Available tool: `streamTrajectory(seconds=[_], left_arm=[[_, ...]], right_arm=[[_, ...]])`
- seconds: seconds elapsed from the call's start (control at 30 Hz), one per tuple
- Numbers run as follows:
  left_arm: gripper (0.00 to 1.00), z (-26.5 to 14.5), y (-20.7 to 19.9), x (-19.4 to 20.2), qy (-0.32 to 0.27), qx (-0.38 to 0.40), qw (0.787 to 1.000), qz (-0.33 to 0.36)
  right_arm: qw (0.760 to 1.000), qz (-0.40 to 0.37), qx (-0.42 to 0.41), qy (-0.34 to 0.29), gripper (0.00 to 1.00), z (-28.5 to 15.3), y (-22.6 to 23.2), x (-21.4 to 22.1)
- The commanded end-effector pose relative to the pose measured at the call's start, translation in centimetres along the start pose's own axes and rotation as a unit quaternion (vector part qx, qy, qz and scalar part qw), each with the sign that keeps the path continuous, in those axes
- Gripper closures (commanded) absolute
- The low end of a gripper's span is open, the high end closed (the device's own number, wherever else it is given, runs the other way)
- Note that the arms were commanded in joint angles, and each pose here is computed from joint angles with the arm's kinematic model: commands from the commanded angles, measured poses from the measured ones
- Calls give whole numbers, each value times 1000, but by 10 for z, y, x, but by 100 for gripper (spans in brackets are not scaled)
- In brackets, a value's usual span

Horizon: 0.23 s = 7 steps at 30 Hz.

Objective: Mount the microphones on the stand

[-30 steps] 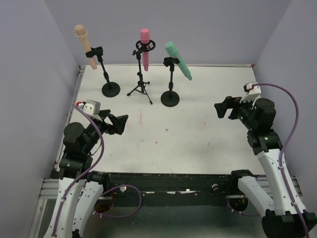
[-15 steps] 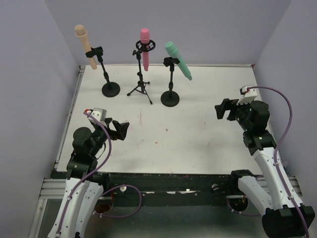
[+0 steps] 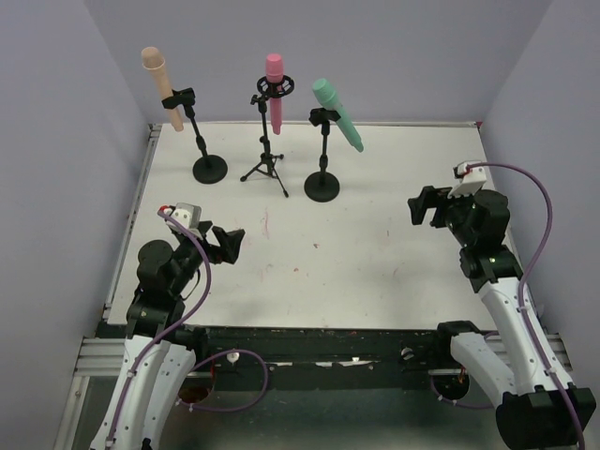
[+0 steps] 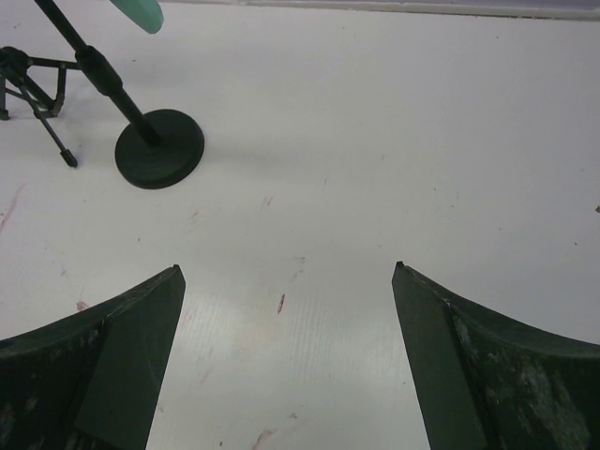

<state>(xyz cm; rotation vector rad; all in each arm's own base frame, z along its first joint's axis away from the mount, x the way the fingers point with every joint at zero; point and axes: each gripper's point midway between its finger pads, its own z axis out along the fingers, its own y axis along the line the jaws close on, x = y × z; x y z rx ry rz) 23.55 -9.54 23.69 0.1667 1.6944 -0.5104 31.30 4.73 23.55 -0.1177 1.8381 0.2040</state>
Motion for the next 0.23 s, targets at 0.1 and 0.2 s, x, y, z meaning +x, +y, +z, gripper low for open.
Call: streamTrajectory(seconds=[0.1,0.2], left_arm=[[2,0,2,-6,-15,-7,1000,-2],[2,-1,3,-6,-15,-9,1000,-2]], right_arm=[[1000,-6,12,8,0,3,-7,4],[1000,-3,12,11,0,4,-8,5]])
